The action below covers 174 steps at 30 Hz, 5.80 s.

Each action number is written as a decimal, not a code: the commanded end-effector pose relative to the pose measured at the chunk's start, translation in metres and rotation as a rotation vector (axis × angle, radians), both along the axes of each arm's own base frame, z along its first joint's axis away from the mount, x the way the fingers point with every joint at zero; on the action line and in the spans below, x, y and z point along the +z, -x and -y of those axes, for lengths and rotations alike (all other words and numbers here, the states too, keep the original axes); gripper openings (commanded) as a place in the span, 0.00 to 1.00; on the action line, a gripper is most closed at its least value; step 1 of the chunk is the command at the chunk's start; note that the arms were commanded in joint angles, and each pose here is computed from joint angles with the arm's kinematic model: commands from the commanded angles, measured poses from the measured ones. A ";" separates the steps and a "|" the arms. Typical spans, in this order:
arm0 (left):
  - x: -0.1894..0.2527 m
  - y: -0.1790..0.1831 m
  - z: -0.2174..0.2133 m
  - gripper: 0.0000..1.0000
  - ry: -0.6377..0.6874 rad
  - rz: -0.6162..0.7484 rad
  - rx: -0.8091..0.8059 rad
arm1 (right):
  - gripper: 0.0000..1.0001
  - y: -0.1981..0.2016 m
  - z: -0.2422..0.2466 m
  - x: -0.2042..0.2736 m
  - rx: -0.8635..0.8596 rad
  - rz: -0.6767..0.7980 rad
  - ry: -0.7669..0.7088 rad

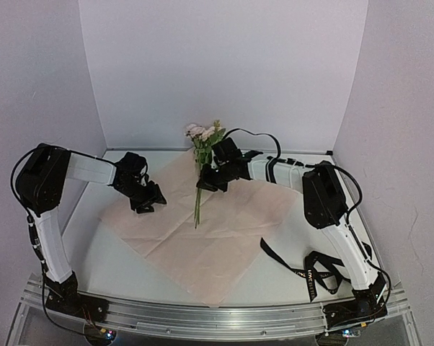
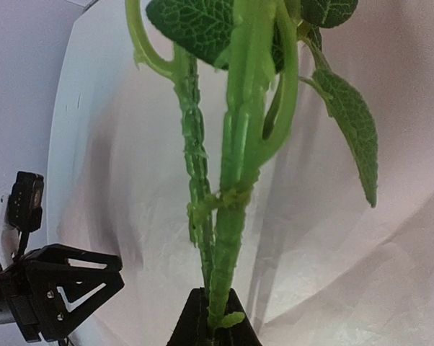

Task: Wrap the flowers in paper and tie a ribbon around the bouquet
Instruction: Place the fake flower on the flattened wrapping paper, then move the ribbon to the center of the board, then pick up the bottom corner of the flattened wrapping paper, then fold the bottom corner of the flattened wrapping paper at the center of the board.

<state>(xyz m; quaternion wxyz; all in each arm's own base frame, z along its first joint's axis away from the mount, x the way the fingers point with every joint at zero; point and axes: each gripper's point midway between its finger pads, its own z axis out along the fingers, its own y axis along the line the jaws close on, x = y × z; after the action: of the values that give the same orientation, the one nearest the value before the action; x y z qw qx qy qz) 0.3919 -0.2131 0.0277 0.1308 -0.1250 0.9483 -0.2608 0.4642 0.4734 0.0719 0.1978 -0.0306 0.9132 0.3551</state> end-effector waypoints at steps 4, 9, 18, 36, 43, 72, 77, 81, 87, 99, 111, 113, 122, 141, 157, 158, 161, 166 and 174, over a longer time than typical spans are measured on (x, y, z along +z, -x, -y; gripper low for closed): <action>-0.003 -0.006 0.000 0.58 -0.020 -0.001 -0.031 | 0.00 -0.008 -0.029 0.023 0.091 0.074 -0.109; -0.003 -0.003 -0.002 0.58 -0.024 -0.004 -0.036 | 0.10 -0.015 -0.019 0.006 0.092 0.040 -0.091; 0.000 -0.003 -0.006 0.58 -0.028 0.002 -0.037 | 0.59 -0.003 0.015 0.027 0.065 0.022 0.011; 0.014 -0.010 -0.009 0.59 -0.018 0.025 -0.017 | 0.68 0.112 0.156 0.028 -0.085 -0.022 0.409; 0.036 -0.005 0.000 0.62 0.027 0.078 -0.050 | 0.74 0.211 0.164 0.029 -0.153 -0.135 0.294; 0.049 0.153 0.059 0.65 0.096 0.128 -0.258 | 0.82 0.267 0.309 -0.056 -0.592 -0.134 0.376; 0.057 0.156 0.074 0.64 0.124 0.161 -0.292 | 0.85 0.282 0.232 -0.019 -0.437 -0.140 0.299; 0.052 0.154 0.080 0.62 0.110 0.165 -0.312 | 0.86 0.304 0.181 -0.010 -0.370 -0.183 0.237; 0.032 0.149 0.074 0.60 0.057 0.145 -0.285 | 0.85 0.325 0.147 -0.028 -0.401 -0.295 0.121; -0.001 0.149 0.067 0.59 -0.015 0.097 -0.275 | 0.84 0.351 0.105 -0.057 -0.468 -0.459 -0.020; -0.010 0.157 0.063 0.58 -0.011 0.076 -0.281 | 0.77 0.318 0.077 -0.075 -0.505 -0.412 -0.084; -0.009 0.158 0.064 0.58 -0.005 0.075 -0.285 | 0.71 0.312 0.070 -0.075 -0.503 -0.423 -0.107; 0.012 0.154 0.066 0.58 0.001 0.122 -0.306 | 0.21 0.305 0.069 -0.051 -0.501 -0.418 -0.156; 0.126 0.236 0.100 0.60 0.024 0.563 -0.618 | 0.00 0.317 0.077 -0.021 -0.486 -0.452 -0.105; 0.098 0.334 0.162 0.55 -0.128 0.905 -1.114 | 0.00 0.316 0.077 -0.010 -0.482 -0.447 -0.091; 0.096 0.334 0.165 0.55 -0.135 0.911 -1.129 | 0.00 0.316 0.078 -0.010 -0.483 -0.445 -0.090; 0.090 0.335 0.174 0.55 -0.152 0.933 -1.169 | 0.00 0.316 0.078 -0.009 -0.482 -0.447 -0.089; 0.080 0.335 0.187 0.53 -0.171 0.958 -1.203 | 0.00 0.316 0.076 -0.007 -0.475 -0.447 -0.087; 0.063 0.323 0.194 0.48 -0.258 0.982 -1.195 | 0.00 0.317 0.073 -0.004 -0.467 -0.450 -0.087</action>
<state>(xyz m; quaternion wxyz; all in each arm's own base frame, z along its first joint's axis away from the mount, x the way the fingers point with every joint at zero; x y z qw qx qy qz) 0.0572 -0.3861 0.0700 0.3380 0.5659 0.7253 -0.1988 0.1449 0.3924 0.0457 0.0640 0.2740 0.9058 0.3167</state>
